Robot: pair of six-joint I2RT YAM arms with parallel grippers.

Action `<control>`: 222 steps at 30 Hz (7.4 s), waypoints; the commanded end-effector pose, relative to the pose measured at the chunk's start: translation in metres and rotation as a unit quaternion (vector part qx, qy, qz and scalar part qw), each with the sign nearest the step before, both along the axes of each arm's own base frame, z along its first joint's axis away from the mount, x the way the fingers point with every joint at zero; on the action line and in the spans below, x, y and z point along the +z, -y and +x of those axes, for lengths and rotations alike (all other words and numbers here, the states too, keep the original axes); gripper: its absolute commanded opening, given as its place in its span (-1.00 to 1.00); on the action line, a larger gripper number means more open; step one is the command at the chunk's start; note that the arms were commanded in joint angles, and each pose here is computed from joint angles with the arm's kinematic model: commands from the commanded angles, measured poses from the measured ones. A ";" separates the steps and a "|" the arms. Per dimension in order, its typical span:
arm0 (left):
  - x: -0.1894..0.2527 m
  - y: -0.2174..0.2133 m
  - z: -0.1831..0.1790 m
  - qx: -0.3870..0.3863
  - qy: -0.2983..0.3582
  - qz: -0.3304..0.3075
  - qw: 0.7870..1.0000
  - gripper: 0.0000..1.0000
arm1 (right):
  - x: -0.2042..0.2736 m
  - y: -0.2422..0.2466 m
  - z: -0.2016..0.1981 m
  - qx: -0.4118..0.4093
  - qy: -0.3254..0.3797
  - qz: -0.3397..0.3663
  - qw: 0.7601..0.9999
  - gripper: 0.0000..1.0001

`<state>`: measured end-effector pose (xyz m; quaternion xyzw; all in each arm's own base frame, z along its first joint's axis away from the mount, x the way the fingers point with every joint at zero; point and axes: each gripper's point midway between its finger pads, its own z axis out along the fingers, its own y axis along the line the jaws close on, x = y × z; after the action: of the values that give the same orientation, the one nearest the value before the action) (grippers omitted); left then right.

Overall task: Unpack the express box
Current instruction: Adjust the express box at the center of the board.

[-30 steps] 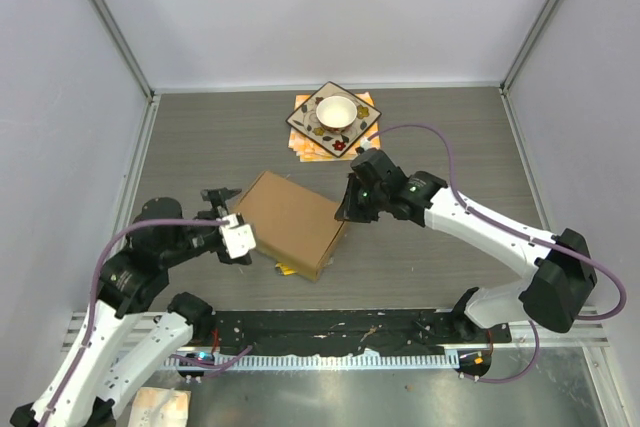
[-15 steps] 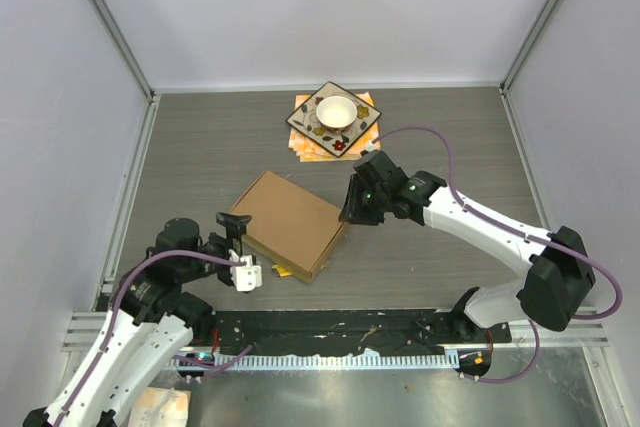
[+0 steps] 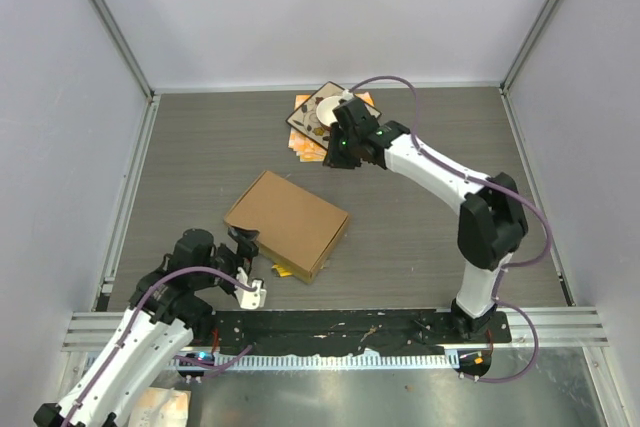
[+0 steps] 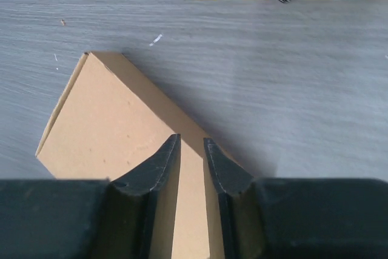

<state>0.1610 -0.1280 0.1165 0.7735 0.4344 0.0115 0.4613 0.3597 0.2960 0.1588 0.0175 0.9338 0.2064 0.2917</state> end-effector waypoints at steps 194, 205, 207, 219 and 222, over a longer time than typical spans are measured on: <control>0.126 -0.003 0.093 0.346 -0.107 -0.236 0.902 1.00 | -0.024 0.008 -0.165 0.126 0.270 -0.129 0.946 -0.45; 0.129 -0.005 0.088 0.346 -0.108 -0.238 0.901 0.99 | -0.034 0.021 -0.139 0.107 0.271 -0.149 0.945 -0.39; 0.129 -0.005 0.088 0.346 -0.108 -0.238 0.901 1.00 | -0.034 0.026 -0.138 0.105 0.271 -0.150 0.945 -0.36; 0.136 -0.006 0.087 0.350 -0.109 -0.248 0.897 1.00 | -0.022 0.035 -0.185 0.131 0.242 -0.084 0.958 -0.02; 0.143 -0.005 0.085 0.353 -0.116 -0.258 0.892 1.00 | -0.023 0.014 -0.219 0.163 0.254 -0.068 0.951 -0.02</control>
<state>0.2478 -0.1204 0.2362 0.4382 0.7219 -0.0120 0.5354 0.1760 0.2623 0.1364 -0.1938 0.8379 0.1479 0.4884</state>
